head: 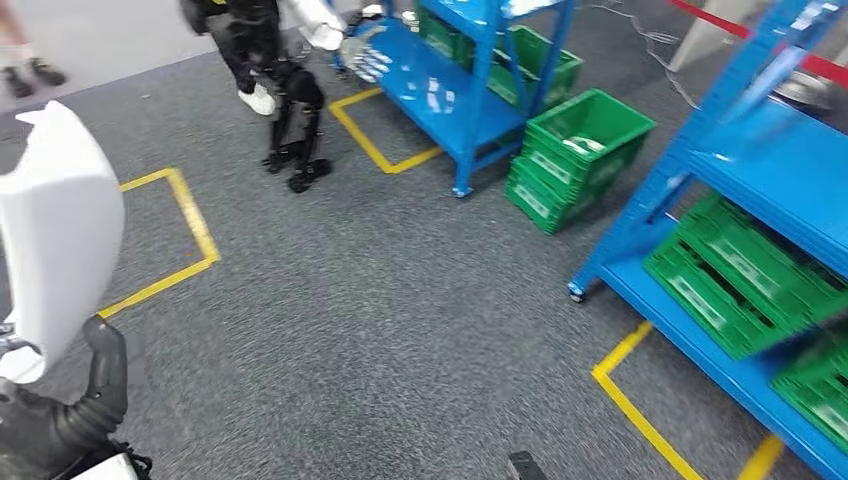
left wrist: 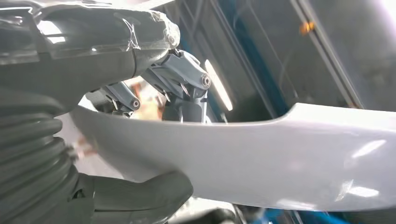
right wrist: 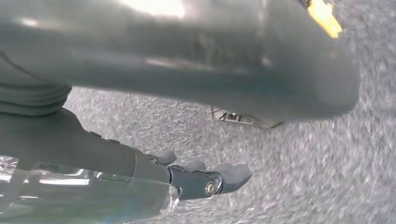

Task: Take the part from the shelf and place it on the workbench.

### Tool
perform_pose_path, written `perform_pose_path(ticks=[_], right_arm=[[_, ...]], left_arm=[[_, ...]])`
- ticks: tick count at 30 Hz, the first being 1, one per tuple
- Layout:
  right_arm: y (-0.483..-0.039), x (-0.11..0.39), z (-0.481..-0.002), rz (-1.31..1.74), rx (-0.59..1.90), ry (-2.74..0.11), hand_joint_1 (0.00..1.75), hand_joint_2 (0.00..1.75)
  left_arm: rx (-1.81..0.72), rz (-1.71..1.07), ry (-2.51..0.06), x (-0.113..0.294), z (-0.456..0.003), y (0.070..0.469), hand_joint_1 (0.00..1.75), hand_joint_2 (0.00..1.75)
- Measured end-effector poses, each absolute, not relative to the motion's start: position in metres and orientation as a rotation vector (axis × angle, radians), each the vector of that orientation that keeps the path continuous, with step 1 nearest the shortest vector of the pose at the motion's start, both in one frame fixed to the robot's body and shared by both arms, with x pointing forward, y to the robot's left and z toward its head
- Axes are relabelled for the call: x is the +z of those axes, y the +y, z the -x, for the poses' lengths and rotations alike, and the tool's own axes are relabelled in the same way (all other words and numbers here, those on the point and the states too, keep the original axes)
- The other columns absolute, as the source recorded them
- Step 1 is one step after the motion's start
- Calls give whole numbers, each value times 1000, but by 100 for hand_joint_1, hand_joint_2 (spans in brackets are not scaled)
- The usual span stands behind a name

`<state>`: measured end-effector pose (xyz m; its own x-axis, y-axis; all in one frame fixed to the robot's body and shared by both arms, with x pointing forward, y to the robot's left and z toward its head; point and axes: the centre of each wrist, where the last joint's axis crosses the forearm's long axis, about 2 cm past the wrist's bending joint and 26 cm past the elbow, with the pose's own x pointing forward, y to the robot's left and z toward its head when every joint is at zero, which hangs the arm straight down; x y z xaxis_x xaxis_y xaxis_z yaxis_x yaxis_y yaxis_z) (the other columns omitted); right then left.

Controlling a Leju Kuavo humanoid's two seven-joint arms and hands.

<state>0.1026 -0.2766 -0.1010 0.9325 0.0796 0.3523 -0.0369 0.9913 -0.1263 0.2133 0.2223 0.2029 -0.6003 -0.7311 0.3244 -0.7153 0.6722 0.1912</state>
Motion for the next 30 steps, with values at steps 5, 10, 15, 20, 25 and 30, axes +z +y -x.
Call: perform_pose_path(ticks=[5,10,15,20,25,30], right_arm=[[-277,-101,-105,123,63,-370,0,0],[-279,-100,-105,133,67,-372,0,0],[-283,-103,-96,144,51,-352,0,0],[-284,-104,-90,142,37,-353,0,0],[-279,-103,-93,129,15,-386,0,0],[-275,-104,-89,120,13,-383,0,0]], left_arm=[[-54,-1159,-2505,204,-213,227,175,175],[-42,-1187,-2498,205,-214,232,175,175],[-38,-1195,-2500,206,-217,235,175,175],[-83,-1209,-2508,205,-220,236,175,175],[-98,-1213,-2532,209,-226,237,175,175],[-109,-1208,-2548,211,-229,236,175,175]])
